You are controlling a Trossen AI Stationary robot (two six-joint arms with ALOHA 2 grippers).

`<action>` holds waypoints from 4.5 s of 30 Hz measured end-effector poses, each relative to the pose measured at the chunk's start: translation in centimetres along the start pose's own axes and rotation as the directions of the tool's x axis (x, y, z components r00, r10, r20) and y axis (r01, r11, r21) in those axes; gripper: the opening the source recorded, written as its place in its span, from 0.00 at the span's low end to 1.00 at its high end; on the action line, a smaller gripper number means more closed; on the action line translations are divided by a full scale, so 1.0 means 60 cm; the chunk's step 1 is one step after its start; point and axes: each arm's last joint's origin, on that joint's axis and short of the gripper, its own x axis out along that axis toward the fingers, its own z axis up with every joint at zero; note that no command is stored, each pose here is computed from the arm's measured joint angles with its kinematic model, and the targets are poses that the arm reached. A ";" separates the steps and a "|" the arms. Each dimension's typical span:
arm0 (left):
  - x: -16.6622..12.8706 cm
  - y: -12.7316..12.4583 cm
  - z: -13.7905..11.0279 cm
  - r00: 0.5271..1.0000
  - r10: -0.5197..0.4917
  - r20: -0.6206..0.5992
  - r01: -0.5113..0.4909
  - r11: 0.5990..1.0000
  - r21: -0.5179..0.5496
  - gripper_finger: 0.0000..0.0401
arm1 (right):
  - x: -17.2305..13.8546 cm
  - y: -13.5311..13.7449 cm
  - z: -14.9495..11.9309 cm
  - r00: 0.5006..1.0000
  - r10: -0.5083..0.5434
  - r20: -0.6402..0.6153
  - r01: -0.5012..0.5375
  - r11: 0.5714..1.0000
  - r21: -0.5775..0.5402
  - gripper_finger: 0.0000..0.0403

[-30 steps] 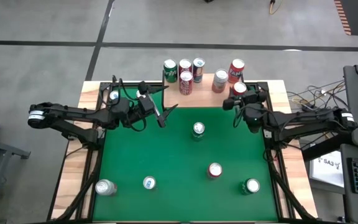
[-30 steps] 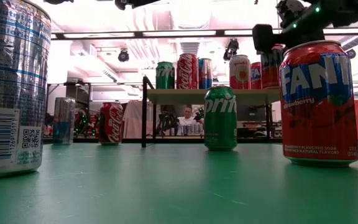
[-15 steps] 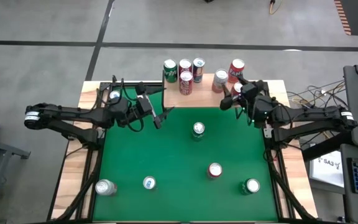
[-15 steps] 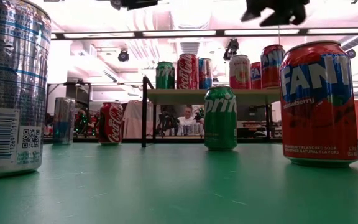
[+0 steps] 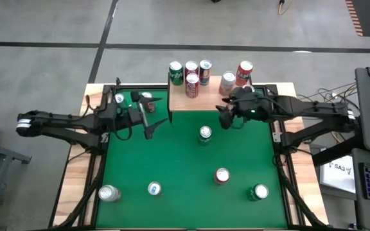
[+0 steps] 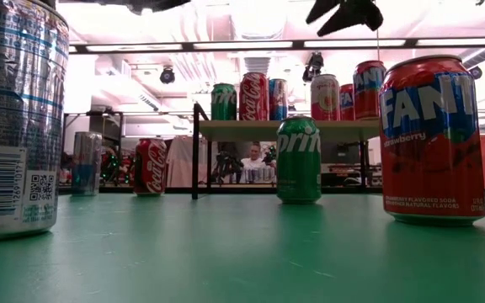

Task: Place canned beverage on shelf
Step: Put the right red soda can aligned with the red soda can on the shelf

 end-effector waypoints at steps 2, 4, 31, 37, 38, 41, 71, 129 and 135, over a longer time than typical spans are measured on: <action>-0.009 0.000 -0.006 1.000 0.011 0.016 -0.011 1.000 0.007 0.89 | 0.001 0.005 0.008 0.994 -0.052 -0.100 0.053 0.999 0.002 0.42; -0.015 0.005 -0.002 0.999 0.033 0.041 -0.033 0.999 0.015 0.89 | -0.001 0.007 0.015 0.974 -0.113 -0.199 0.115 0.993 0.002 0.35; -0.025 0.021 0.003 0.977 0.210 -0.048 -0.193 0.951 0.242 0.89 | -0.065 -0.072 0.004 0.794 -0.262 -0.549 0.349 0.935 0.058 0.02; -0.027 0.024 -0.002 0.953 0.284 -0.106 -0.244 0.927 0.285 0.89 | -0.063 -0.075 0.004 0.797 -0.291 -0.529 0.380 0.923 0.066 0.02; -0.027 0.024 -0.002 0.949 0.294 -0.114 -0.251 0.923 0.293 0.89 | -0.060 -0.075 0.003 0.796 -0.296 -0.528 0.384 0.921 0.063 0.02; -0.029 0.025 -0.004 0.941 0.312 -0.133 -0.259 0.914 0.314 0.89 | -0.047 -0.072 -0.004 0.783 -0.309 -0.540 0.393 0.918 0.045 0.02; -0.053 0.046 -0.011 0.921 0.369 -0.125 -0.314 0.893 0.323 0.89 | -0.030 -0.088 -0.005 0.768 -0.419 -0.485 0.480 0.877 0.002 0.02; -0.053 0.046 -0.010 0.921 0.371 -0.119 -0.317 0.892 0.324 0.89 | 0.013 -0.134 0.011 0.771 -0.504 -0.389 0.544 0.839 -0.011 0.02; -0.053 0.046 -0.010 0.921 0.371 -0.119 -0.317 0.892 0.324 0.89 | 0.013 -0.135 0.011 0.772 -0.495 -0.398 0.538 0.843 -0.005 0.02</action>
